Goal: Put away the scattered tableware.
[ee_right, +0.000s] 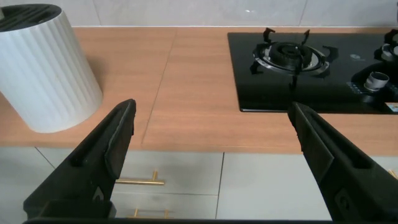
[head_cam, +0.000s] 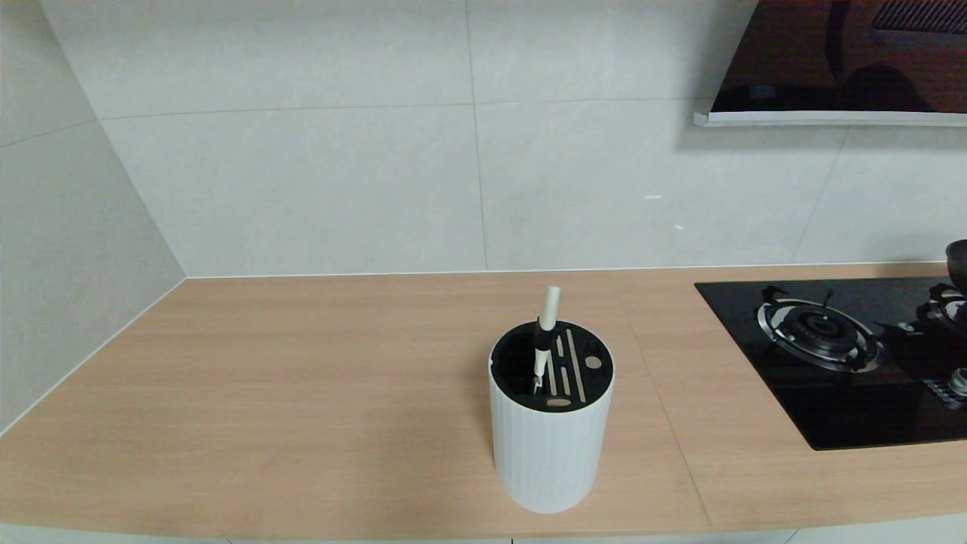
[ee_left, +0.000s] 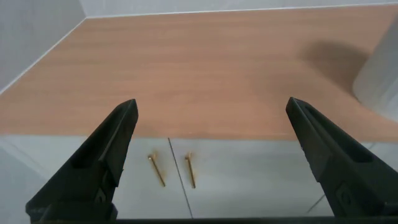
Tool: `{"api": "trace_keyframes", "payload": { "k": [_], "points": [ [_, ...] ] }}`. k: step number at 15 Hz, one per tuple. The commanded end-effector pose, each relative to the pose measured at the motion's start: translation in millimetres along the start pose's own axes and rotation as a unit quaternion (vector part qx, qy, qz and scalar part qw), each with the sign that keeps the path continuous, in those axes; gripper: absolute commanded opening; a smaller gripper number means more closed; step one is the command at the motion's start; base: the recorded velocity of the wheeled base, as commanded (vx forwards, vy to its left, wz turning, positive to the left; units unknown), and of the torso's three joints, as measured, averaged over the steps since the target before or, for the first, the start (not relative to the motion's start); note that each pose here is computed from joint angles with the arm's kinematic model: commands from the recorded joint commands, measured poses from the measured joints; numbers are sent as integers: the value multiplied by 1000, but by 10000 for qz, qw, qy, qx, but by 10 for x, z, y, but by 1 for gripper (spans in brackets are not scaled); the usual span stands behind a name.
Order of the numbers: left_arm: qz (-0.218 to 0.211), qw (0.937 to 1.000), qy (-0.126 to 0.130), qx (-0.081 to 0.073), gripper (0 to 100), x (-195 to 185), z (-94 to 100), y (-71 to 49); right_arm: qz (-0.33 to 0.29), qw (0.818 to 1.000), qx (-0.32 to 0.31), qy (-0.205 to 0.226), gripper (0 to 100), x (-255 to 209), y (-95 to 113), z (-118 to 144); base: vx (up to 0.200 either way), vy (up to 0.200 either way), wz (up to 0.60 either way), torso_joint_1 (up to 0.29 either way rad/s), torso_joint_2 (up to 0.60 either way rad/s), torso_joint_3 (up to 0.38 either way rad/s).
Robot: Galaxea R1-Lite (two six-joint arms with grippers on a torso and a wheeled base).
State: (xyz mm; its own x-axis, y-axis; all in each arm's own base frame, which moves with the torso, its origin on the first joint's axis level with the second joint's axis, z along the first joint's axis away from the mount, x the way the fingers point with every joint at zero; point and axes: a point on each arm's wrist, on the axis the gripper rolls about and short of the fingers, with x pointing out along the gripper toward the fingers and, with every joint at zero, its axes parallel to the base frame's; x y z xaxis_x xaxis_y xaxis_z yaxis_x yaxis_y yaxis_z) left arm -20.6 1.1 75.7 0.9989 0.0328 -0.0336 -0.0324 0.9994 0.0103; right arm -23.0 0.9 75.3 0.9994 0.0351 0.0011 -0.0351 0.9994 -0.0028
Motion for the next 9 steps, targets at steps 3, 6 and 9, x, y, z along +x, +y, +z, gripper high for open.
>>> {"api": "trace_keyframes", "payload": {
  "k": [3,6,9],
  "points": [
    [5,9999,-153,-82,100,-21,-4,0,1,10000,-1,21,100,1,0,-2,0,0,0,0,0,0],
    [5,9999,-153,-74,100,-21,-4,0,1,10000,-1,13,100,1,0,0,0,0,0,0,0,0],
    [5,9999,-153,-74,100,-21,-4,0,1,10000,-8,21,100,1,0,-2,0,0,0,0,0,0]
  ]
}}
